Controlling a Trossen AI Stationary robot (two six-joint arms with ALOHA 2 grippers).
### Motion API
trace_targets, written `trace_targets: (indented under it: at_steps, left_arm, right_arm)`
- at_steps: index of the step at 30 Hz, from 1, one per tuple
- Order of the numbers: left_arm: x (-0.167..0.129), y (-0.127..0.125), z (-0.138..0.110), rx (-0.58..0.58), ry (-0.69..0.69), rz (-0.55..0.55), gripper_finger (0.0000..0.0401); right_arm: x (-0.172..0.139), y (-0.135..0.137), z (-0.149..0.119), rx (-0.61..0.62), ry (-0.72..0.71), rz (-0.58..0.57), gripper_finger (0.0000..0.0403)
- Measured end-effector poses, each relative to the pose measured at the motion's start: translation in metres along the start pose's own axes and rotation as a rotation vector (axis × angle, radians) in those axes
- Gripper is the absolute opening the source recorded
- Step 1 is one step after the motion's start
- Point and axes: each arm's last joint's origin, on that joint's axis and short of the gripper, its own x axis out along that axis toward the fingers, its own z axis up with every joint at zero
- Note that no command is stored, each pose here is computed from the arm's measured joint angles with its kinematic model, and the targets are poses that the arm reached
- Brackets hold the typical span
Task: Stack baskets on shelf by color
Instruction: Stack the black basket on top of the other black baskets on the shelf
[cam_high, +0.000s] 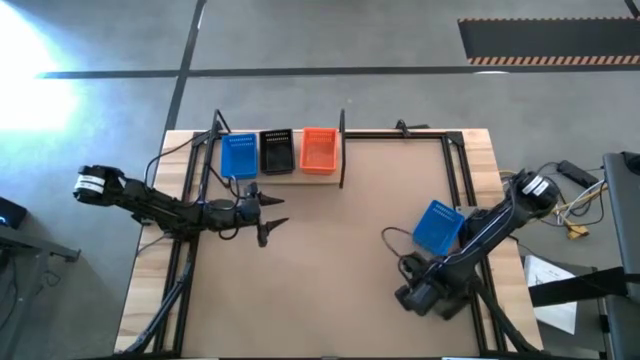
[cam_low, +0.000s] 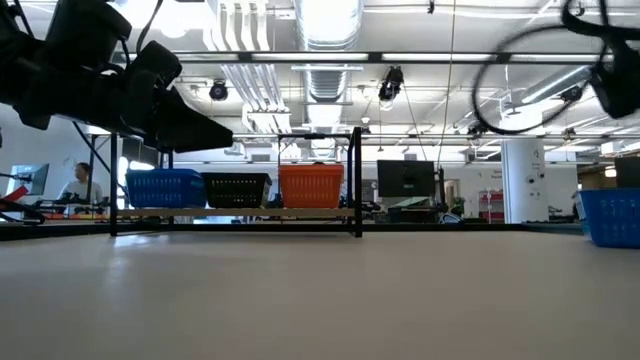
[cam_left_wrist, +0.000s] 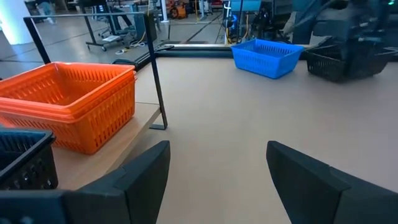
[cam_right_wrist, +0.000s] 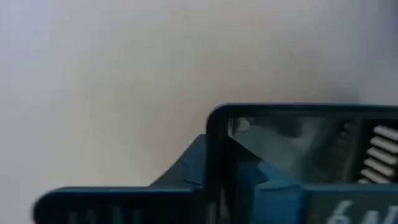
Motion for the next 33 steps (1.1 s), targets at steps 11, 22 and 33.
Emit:
trace_targets:
  at_steps: [11, 22, 33]
  left_arm:
    - [0.002, -0.012, 0.01, 0.102, -0.043, -0.37, 0.0251]
    - [0.022, -0.028, 0.042, 0.322, 0.008, -0.638, 0.0251]
    - [0.072, -0.042, 0.031, 0.466, 0.26, -0.601, 0.0251]
  right_arm:
    - [-0.008, 0.085, 0.042, -1.195, -0.241, 0.194, 0.0012]
    - [0.021, 0.116, 0.125, -1.651, -0.385, -0.108, 0.0008]
    - [0.004, 0.123, 0.152, -1.767, -0.516, -0.065, 0.0008]
